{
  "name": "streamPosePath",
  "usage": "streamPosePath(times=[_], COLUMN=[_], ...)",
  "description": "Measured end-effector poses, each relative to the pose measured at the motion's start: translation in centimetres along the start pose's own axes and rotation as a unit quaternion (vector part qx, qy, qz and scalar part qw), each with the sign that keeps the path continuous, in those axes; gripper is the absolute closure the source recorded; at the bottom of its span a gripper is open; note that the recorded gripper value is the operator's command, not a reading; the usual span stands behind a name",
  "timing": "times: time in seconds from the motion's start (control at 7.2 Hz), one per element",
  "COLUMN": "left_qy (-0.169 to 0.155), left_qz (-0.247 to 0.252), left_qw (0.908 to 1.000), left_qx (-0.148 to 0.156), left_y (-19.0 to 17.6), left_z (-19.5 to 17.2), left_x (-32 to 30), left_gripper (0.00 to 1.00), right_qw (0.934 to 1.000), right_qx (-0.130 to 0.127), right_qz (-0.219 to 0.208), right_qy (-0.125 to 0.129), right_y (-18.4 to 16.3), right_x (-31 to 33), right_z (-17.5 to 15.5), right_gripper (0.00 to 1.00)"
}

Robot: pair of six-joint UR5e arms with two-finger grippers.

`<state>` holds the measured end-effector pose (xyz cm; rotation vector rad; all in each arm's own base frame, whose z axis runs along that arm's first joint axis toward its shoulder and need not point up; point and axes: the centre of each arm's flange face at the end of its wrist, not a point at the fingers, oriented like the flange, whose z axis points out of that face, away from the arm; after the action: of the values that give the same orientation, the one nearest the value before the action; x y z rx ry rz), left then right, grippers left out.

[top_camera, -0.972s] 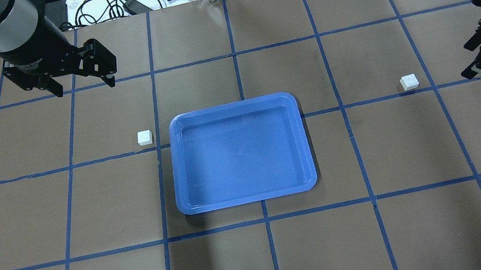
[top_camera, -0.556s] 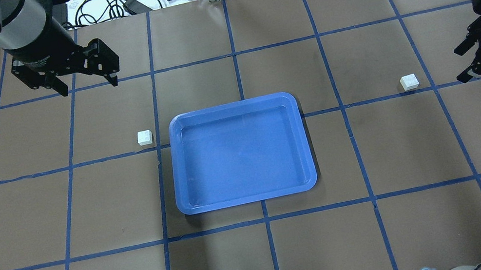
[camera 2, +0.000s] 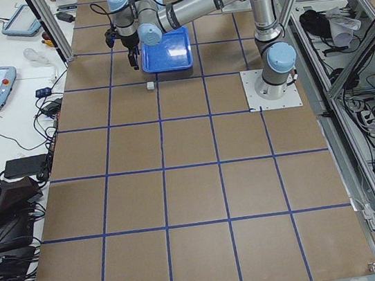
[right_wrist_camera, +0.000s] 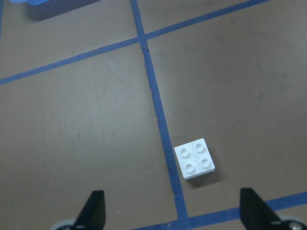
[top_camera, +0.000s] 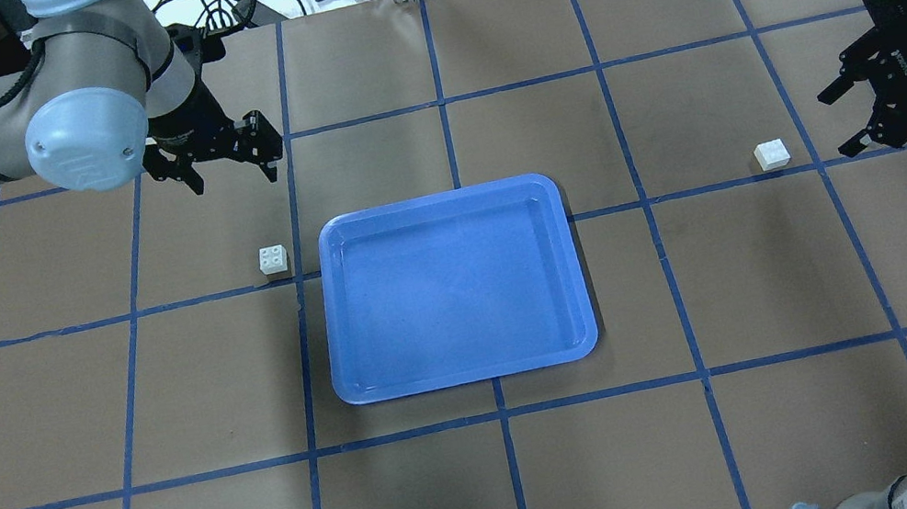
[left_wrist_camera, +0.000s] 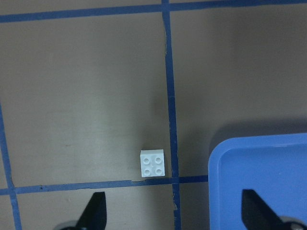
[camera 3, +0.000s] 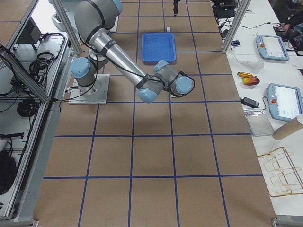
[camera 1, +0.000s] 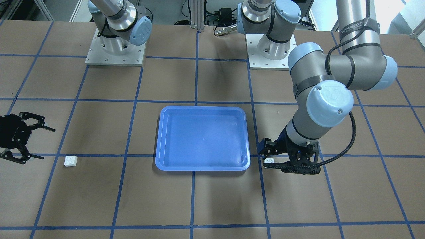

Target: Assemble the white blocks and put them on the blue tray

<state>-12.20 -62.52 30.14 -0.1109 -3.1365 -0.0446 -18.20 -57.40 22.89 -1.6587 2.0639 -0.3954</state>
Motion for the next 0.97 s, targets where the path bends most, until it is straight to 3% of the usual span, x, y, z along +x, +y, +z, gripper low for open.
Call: streamPosePath(times=[0.56, 0.97], left_qy=[-0.003, -0.004], left_qz=[0.033, 0.042], left_qw=[0.9994, 0.9991], left_qx=[0.007, -0.002], left_y=[1.6, 2.6], left_z=[7.4, 9.9], left_x=[0.0, -0.4], left_gripper=[0.0, 0.06], right_qw=[0.9986, 0.9941], right_qx=[0.016, 0.042], right_qz=[-0.051, -0.1], right_qy=[-0.004, -0.007], right_y=[2.2, 1.6], right_x=[4.3, 4.8], right_z=[1.7, 3.2], right_gripper=[0.0, 0.0])
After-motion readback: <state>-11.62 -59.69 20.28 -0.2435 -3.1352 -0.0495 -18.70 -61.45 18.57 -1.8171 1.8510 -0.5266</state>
